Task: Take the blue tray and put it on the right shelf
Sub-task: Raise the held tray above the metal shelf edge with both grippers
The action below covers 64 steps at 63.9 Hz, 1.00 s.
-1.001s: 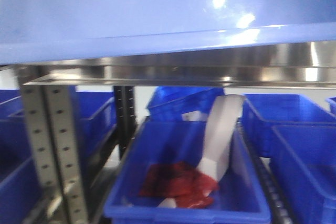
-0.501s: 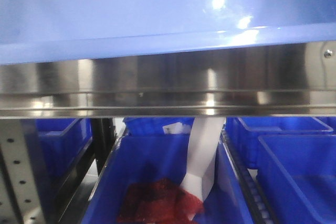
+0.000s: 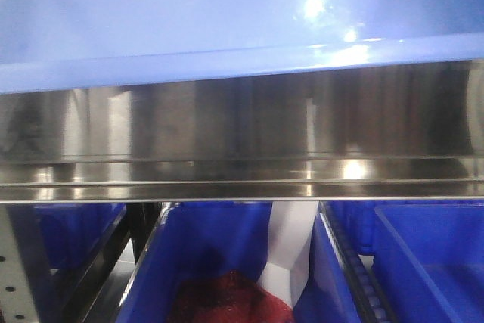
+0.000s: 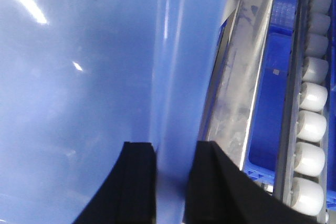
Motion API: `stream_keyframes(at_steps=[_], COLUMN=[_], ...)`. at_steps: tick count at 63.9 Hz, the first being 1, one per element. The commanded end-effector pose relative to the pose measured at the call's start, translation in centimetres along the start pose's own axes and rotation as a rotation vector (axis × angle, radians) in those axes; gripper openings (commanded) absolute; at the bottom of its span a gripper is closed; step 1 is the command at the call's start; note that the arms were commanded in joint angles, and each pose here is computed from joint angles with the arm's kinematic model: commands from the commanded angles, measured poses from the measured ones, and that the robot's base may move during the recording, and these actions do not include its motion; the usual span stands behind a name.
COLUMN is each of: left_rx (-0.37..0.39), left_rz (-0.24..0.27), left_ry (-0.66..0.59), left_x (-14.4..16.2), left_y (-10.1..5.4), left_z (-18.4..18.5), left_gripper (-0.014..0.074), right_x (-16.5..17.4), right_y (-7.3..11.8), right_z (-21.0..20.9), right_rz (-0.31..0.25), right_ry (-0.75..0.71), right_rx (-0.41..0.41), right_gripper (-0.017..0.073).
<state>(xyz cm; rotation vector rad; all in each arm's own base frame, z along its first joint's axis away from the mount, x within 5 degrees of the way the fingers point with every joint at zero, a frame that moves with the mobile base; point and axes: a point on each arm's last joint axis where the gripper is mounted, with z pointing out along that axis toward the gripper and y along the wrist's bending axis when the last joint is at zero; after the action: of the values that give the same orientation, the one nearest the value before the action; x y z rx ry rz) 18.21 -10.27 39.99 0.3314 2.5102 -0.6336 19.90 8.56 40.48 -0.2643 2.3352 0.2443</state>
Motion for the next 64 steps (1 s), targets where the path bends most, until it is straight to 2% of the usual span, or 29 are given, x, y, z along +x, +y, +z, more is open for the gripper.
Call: stream_keyframes(at_steps=[1,54,64], left_rx=[0.025,0.025,0.040], left_rz=[0.016,0.016,0.009], left_ry=[-0.091,-0.091,-0.161], left_x=[-0.64,-0.64,-1.30], left_y=[-0.59,-0.59,-0.72], left_z=[-1.31,-1.31,-1.52], left_gripper=[-0.0048,-0.0048,-0.0048], right_x=[-1.05,-1.02,-0.90], right_y=[-0.30,-0.31,-0.31], right_z=[-1.34,-1.33,-1.48], right_rz=[-0.040,-0.040,-0.036], right_ry=[-0.106,-0.102,-0.080], right_rx=[0.021,0.021,0.022], right_gripper=[0.0059,0.0059,0.0059])
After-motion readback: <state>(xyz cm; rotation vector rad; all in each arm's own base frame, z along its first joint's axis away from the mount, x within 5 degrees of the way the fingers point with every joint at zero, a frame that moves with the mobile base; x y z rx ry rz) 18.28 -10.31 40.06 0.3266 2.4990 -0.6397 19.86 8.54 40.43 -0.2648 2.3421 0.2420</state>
